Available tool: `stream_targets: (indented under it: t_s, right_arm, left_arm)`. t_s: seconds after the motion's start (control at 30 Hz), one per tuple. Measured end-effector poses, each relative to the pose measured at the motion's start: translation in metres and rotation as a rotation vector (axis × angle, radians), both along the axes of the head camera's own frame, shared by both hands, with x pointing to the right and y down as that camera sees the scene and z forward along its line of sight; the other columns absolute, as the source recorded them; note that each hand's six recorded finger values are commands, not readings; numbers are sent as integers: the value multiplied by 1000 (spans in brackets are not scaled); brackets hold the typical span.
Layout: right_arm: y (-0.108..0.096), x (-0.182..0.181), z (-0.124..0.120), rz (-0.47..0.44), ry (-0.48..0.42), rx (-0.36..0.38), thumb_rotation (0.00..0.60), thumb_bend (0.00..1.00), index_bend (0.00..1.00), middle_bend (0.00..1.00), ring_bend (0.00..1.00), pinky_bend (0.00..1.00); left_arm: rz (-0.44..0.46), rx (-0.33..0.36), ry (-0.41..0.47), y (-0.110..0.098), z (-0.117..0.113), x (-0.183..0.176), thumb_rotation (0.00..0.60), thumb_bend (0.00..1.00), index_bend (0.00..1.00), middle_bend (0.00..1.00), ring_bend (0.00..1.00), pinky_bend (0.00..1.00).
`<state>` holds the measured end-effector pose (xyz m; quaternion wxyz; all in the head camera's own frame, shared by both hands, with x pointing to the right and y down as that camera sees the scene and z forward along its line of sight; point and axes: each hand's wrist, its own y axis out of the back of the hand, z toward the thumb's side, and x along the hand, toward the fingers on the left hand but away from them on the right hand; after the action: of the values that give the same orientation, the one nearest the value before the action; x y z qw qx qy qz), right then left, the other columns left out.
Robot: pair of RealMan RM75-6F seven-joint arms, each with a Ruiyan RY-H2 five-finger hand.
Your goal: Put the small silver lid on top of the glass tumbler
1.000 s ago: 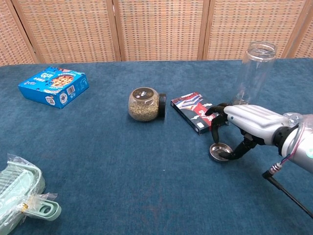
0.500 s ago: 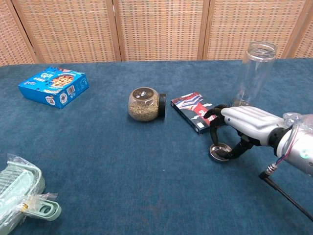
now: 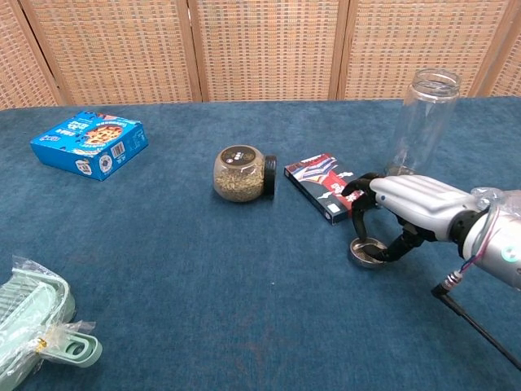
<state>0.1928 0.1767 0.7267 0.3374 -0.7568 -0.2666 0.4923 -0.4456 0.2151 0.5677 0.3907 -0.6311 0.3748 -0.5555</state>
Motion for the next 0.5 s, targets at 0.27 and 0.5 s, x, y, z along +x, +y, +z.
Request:
stream_targets:
  t_s: [0.27,0.5]
  right_arm:
    - [2,4,-4,1,10,6,600,517,617,220,28,257]
    - [5,7,-7,1,20,6,600,517,644,235,33,261]
  left_arm:
    - [-3,2,4,0,-1,-1,600,209,0,0,0,0]
    - [-3,3,6,0,-2,-1,600,209,0,0,0,0]
